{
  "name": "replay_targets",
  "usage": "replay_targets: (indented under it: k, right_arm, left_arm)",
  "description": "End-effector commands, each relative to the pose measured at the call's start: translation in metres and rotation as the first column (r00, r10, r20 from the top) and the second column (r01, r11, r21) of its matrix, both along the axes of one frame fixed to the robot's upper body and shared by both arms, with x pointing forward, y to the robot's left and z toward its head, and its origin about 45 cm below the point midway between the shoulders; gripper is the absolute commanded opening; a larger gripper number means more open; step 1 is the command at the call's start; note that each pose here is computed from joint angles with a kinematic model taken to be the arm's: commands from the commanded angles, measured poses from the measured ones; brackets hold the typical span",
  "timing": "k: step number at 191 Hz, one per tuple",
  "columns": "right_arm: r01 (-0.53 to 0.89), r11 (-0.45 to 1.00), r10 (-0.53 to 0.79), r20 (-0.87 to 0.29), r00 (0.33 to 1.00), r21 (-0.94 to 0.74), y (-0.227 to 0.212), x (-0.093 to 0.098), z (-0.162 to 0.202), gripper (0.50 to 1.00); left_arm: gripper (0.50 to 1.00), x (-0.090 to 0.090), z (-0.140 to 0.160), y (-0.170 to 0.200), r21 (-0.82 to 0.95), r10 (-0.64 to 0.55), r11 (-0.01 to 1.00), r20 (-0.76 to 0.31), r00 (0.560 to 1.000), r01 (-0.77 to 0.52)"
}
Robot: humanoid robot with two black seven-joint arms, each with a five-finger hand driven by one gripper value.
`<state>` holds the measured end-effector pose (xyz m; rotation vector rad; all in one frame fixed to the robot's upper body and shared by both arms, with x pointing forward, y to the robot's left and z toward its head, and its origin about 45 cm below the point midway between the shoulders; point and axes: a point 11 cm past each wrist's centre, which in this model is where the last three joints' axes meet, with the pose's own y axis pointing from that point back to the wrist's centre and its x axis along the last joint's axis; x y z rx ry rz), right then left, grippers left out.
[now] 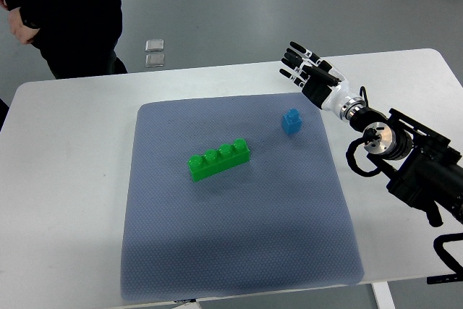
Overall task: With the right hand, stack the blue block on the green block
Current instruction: 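Raise the right hand from its rest pose above the mat, then move the right hand over the blue block and lower it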
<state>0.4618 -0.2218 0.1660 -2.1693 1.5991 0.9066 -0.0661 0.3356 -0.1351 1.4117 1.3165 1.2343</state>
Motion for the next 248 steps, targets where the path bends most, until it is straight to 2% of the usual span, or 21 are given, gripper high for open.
replay_targets:
  k: [1, 77, 125, 126, 138, 152, 153, 159, 169, 170, 182, 192, 193, 215, 236, 248]
  right_arm:
    - [0.0, 1.0, 0.0, 0.0, 1.0, 0.0, 0.0, 0.0, 0.0, 0.915]
    - [-0.007, 1.0, 0.007, 0.013, 1.0, 0.004, 0.001, 0.0, 0.002, 0.915]
    - [-0.047, 0.998, 0.05, 0.057, 0.997, -0.037, 0.007, 0.01, 0.022, 0.913]
    - [-0.054, 0.997, 0.059, 0.08, 0.995, -0.059, 0.001, 0.015, 0.032, 0.913]
    - [-0.076, 0.99, 0.09, 0.115, 0.989, -0.12, -0.001, 0.022, 0.047, 0.913]
    - [-0.086, 0.986, 0.104, 0.12, 0.987, -0.143, 0.0, 0.023, 0.049, 0.913]
    - [-0.122, 0.973, 0.148, 0.126, 0.981, -0.196, 0.007, 0.024, 0.053, 0.913]
    - [-0.15, 0.959, 0.186, 0.131, 0.974, -0.241, 0.013, 0.026, 0.058, 0.913]
    - [-0.15, 0.959, 0.186, 0.131, 0.974, -0.241, 0.013, 0.026, 0.058, 0.913]
    - [-0.175, 0.936, 0.227, 0.143, 0.963, -0.306, 0.016, 0.031, 0.07, 0.915]
    - [-0.199, 0.892, 0.277, 0.144, 0.95, -0.406, 0.01, 0.036, 0.081, 0.913]
    - [-0.199, 0.892, 0.277, 0.144, 0.95, -0.406, 0.01, 0.036, 0.081, 0.913]
    - [-0.225, 0.841, 0.333, 0.145, 0.932, -0.492, 0.01, 0.04, 0.096, 0.913]
    - [-0.257, 0.693, 0.444, 0.118, 0.888, -0.673, 0.003, 0.048, 0.128, 0.915]
    - [-0.316, 0.572, 0.543, 0.06, 0.837, -0.757, 0.01, 0.042, 0.14, 0.915]
    - [-0.346, 0.452, 0.61, 0.002, 0.792, -0.822, 0.02, 0.038, 0.143, 0.915]
  left_arm:
    - [1.0, 0.0, 0.0, 0.0, 0.001, 0.0, 1.0, 0.0, 1.0, 0.0]
    - [1.0, 0.002, 0.0, 0.0, 0.001, -0.004, 1.0, 0.003, 1.0, 0.004]
    - [1.0, 0.002, 0.0, 0.001, 0.002, -0.004, 1.0, 0.003, 1.0, 0.004]
    - [1.0, 0.002, 0.0, 0.0, 0.001, -0.004, 1.0, 0.003, 1.0, 0.004]
    - [1.0, 0.002, 0.0, 0.0, 0.001, -0.004, 1.0, 0.003, 1.0, 0.004]
    - [1.0, 0.002, 0.0, 0.001, 0.002, -0.004, 1.0, 0.003, 1.0, 0.004]
    - [1.0, 0.002, 0.0, 0.001, 0.002, -0.004, 1.0, 0.003, 1.0, 0.004]
    - [1.0, 0.002, 0.0, 0.001, 0.002, -0.004, 1.0, 0.003, 1.0, 0.004]
    - [1.0, 0.002, 0.0, 0.001, 0.002, -0.004, 1.0, 0.003, 1.0, 0.004]
    - [1.0, 0.002, 0.0, 0.0, 0.001, -0.004, 1.0, 0.003, 1.0, 0.004]
    - [1.0, 0.002, 0.0, 0.001, 0.002, -0.004, 1.0, 0.003, 1.0, 0.004]
    - [1.0, 0.002, 0.0, 0.001, 0.002, -0.004, 1.0, 0.003, 1.0, 0.004]
    - [1.0, 0.002, 0.0, 0.0, 0.001, -0.004, 1.0, 0.003, 1.0, 0.004]
    - [1.0, 0.002, 0.0, 0.0, 0.001, -0.004, 1.0, 0.003, 1.0, 0.004]
    - [1.0, 0.002, 0.0, 0.0, 0.001, -0.003, 1.0, 0.004, 1.0, 0.002]
    - [1.0, 0.002, 0.0, 0.0, 0.001, -0.004, 1.0, 0.003, 1.0, 0.004]
